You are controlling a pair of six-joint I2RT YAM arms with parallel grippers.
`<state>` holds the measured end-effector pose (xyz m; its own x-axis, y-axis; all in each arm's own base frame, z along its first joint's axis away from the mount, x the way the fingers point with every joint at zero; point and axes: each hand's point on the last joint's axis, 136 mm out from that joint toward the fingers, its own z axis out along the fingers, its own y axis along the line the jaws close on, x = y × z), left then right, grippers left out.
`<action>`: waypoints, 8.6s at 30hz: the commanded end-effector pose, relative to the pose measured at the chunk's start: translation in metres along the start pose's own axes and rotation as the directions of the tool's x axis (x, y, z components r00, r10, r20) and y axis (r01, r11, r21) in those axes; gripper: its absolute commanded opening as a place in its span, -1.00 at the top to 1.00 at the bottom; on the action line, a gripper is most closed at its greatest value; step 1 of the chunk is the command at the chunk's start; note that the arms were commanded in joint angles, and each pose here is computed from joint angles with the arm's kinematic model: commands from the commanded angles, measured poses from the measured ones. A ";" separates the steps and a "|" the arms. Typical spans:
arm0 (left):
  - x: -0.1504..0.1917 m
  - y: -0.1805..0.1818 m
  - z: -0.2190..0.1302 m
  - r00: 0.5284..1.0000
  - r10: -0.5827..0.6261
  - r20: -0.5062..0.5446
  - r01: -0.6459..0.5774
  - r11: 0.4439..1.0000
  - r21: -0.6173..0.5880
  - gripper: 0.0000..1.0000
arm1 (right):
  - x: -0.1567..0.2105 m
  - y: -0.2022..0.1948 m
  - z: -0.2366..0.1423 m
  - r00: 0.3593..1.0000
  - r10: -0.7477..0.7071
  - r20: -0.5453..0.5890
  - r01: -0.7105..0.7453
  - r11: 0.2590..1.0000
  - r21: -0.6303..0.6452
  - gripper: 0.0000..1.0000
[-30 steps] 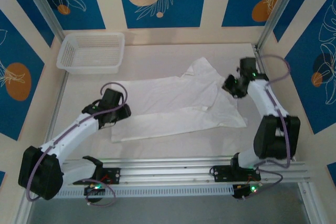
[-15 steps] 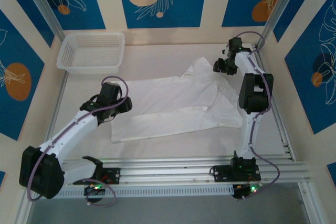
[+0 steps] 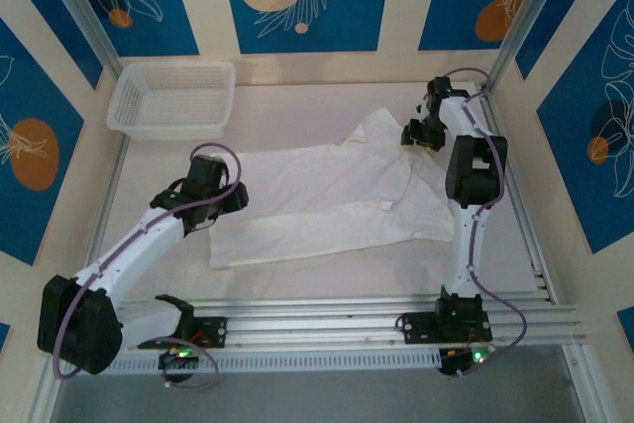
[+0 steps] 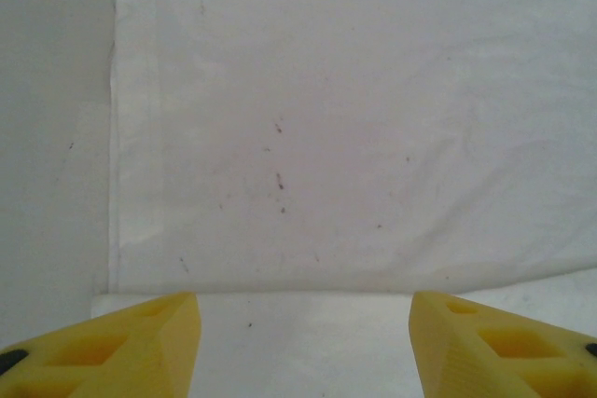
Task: Fold the inside-out t-shirt
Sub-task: Fold the T-shirt at the center of the table, then smooth out the T-shirt at the center of the table.
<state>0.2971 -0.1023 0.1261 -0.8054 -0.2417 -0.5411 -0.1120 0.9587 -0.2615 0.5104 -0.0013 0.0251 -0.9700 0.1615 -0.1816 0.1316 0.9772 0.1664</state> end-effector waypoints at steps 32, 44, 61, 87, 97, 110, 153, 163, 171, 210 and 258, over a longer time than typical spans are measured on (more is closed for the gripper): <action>-0.118 0.083 0.122 0.981 -0.180 0.070 0.193 0.879 -0.437 -0.17 | 0.001 0.019 -0.065 0.992 0.059 0.111 -0.043 0.989 -0.140 1.00; -0.141 0.086 0.185 0.979 -0.172 0.109 0.196 0.941 -0.276 -0.18 | -0.001 0.021 -0.068 0.992 0.065 0.112 -0.046 0.985 -0.163 1.00; -0.117 0.090 0.185 0.976 -0.218 -0.023 0.207 0.950 -0.234 0.13 | -0.004 0.023 -0.073 0.989 0.099 0.106 -0.077 0.978 -0.194 1.00; -0.102 0.095 0.200 0.960 -0.231 -0.157 0.179 0.941 -0.286 0.14 | -0.010 0.026 -0.089 0.985 0.111 0.130 -0.082 0.974 -0.213 1.00; -0.161 0.057 0.159 0.991 -0.114 0.073 0.120 0.989 -0.084 -0.12 | -0.013 0.026 -0.091 0.984 0.117 0.136 -0.084 0.970 -0.229 1.00; -0.142 0.061 0.156 0.959 -0.255 0.121 0.256 0.967 0.001 -0.19 | -0.013 0.025 -0.095 0.982 0.127 0.137 -0.090 0.964 -0.249 1.00; -0.104 0.087 0.200 0.950 -0.301 -0.086 0.288 0.948 -0.139 0.72 | -0.014 0.029 -0.105 0.979 0.143 0.147 -0.098 0.956 -0.276 1.00; -0.096 0.091 0.196 0.944 -0.317 -0.088 0.297 0.937 -0.183 1.00 | -0.014 0.028 -0.111 0.976 0.149 0.157 -0.101 0.955 -0.280 1.00; -0.128 0.083 0.149 0.954 -0.296 0.048 0.300 0.943 -0.140 1.00 | -0.018 0.008 -0.118 0.950 0.239 0.200 -0.182 0.947 -0.264 1.00; -0.063 0.020 0.014 0.942 -0.334 -0.041 0.336 0.919 0.206 1.00 | 0.032 -0.049 -0.110 0.832 0.549 0.079 -0.462 0.766 -0.447 1.00; -0.013 0.017 -0.002 0.977 -0.212 -0.012 0.211 0.969 0.125 -0.03 | 0.047 -0.079 -0.116 0.697 0.687 0.207 -0.590 0.713 -0.379 -0.09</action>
<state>0.3019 -0.0809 0.1236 -0.7640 -0.4643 -0.4481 -0.2282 0.8440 -0.4854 0.4417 -0.0411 0.1149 -0.6652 0.6968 -0.2683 0.4794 0.6740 0.5620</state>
